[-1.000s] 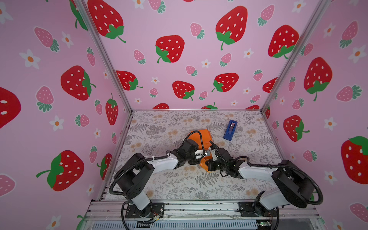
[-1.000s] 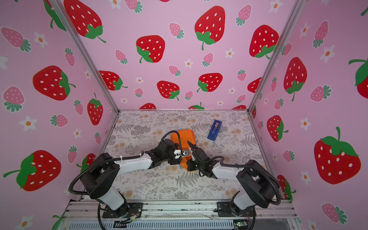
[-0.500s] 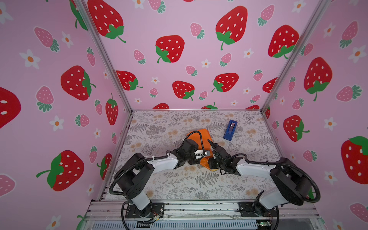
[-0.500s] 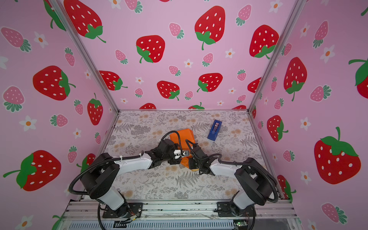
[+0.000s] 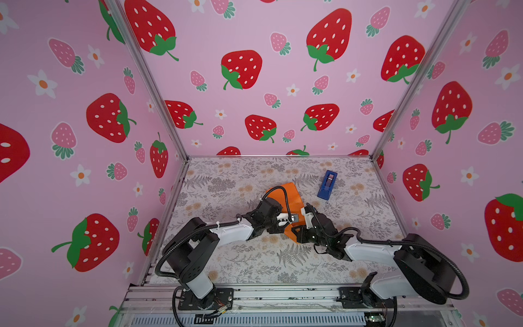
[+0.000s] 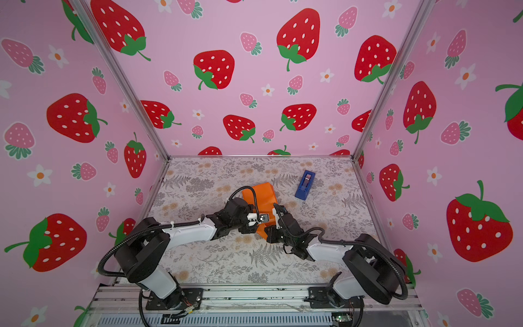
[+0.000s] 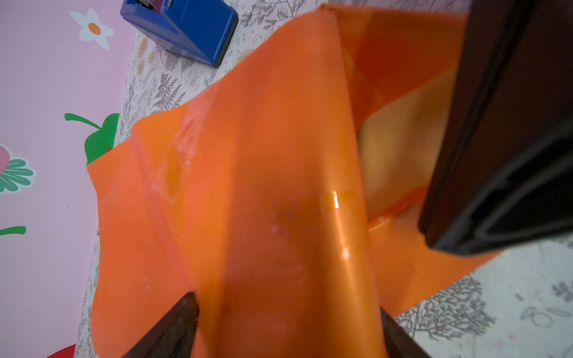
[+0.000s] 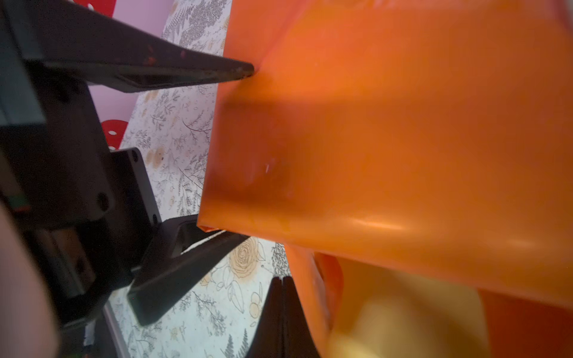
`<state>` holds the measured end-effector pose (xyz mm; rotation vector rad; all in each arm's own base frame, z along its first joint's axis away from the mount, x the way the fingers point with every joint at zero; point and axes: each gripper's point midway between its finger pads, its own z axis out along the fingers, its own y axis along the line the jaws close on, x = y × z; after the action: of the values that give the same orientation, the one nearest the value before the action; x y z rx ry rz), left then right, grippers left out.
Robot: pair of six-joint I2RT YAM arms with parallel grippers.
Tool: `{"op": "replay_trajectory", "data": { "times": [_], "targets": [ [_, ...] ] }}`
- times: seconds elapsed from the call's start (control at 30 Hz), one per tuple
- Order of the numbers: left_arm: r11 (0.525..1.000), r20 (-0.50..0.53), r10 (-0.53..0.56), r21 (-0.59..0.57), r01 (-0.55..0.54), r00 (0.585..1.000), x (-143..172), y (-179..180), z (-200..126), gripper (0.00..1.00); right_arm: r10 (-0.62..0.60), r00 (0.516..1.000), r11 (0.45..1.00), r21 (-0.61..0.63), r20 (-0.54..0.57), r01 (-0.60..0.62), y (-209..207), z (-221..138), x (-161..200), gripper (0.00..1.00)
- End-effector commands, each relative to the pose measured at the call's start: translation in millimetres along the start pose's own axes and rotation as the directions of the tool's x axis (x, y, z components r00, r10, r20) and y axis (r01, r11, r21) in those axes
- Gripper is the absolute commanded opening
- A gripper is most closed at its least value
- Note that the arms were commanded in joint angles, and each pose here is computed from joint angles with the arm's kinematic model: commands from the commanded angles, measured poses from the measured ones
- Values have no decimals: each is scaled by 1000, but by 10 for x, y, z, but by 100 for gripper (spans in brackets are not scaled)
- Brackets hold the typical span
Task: Wrap a gift box in wrapping paper
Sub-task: Fold the wrapping paper for the gift box.
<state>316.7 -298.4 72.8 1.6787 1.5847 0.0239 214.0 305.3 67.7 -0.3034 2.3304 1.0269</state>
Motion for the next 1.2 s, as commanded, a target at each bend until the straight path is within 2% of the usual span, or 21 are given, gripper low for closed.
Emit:
{"op": "replay_trajectory", "data": {
  "times": [0.0,0.13,0.33,0.67,1.0,1.17],
  "targets": [
    [992,-80,-8,128,19,997,226,-336,65,80,83,995,987,-145,53,-75,299,70,-70,0],
    [991,-80,-6,132,16,997,231,-346,61,79,140,987,981,-145,79,-127,318,220,-59,0],
    [990,-84,-1,139,13,996,243,-362,77,79,218,972,976,-22,87,-217,13,378,39,0],
    [988,-90,7,156,8,996,265,-401,72,78,259,950,961,55,175,-272,-210,437,-67,0],
    [985,-96,20,172,-3,995,289,-439,62,77,353,910,904,169,218,-392,-618,357,25,0],
    [985,-97,18,172,-1,995,290,-441,65,77,360,903,896,182,233,-404,-658,327,0,0]
  ]
}}
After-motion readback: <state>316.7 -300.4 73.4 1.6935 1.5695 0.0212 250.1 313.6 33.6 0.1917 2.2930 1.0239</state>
